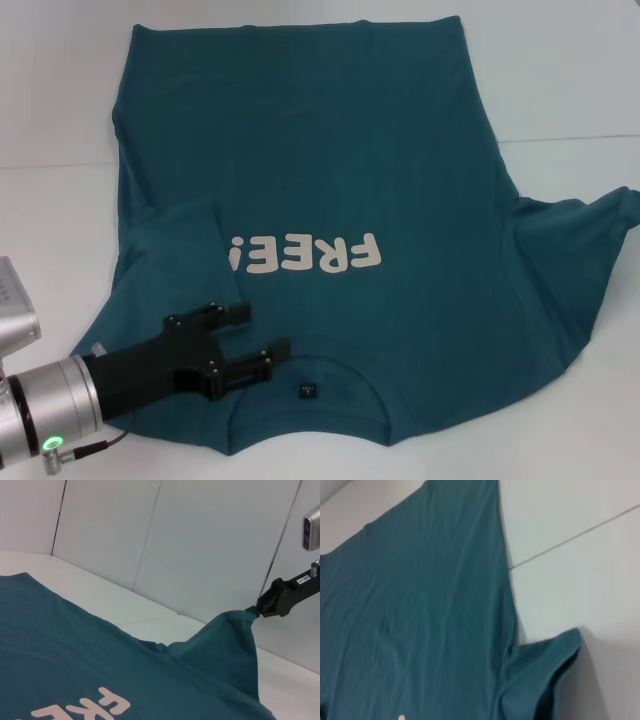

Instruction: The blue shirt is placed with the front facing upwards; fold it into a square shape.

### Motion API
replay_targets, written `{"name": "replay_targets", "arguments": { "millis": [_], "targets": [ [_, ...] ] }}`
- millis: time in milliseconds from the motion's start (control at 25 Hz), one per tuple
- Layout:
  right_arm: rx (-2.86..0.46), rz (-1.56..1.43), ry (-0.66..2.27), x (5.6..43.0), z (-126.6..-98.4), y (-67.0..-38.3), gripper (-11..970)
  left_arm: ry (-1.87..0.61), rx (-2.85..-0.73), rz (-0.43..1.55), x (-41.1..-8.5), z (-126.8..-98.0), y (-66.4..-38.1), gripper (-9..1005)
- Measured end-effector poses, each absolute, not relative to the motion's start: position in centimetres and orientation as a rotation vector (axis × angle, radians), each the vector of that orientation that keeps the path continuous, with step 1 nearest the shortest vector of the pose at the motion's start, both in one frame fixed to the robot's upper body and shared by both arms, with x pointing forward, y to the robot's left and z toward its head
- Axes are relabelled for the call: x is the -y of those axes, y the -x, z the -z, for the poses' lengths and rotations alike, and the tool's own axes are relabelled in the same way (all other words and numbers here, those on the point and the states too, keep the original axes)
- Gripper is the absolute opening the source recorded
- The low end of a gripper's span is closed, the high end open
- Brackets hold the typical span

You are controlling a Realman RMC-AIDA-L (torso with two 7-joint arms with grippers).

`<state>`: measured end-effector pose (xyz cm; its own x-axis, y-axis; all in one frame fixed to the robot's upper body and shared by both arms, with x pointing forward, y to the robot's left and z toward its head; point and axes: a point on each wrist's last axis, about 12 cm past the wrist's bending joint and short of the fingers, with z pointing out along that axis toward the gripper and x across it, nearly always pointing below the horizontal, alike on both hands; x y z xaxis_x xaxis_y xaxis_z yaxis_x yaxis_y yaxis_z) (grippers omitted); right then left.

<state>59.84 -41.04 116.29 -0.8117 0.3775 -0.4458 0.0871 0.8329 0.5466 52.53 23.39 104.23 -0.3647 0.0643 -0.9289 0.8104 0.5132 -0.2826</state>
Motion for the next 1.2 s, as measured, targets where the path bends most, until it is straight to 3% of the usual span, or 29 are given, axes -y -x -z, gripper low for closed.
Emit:
{"name": "replay_targets", "arguments": {
  "millis": [440, 760, 1000, 1200],
  "targets": [
    [-2.437, -0.679, -0.319, 41.1, -117.3, -60.6, -1, -0.735, -1.778, 0.956, -23.4, -104.2, -52.5, 821],
    [-2.46, -0.752, -0.204, 38.4, -118.4, -61.8, -1, -0.736, -1.779, 0.955, -23.4, -104.2, -52.5, 821],
    [-2.539, -0.809, -0.002, 33.3, -118.7, -63.2, 0, -0.735, -1.779, 0.949, -23.5, -104.3, -52.7, 820],
    [-2.66, -0.819, 0.262, 25.6, -117.3, -64.2, 0, -0.731, -1.776, 0.949, -23.5, -104.3, -52.7, 820]
  ]
}}
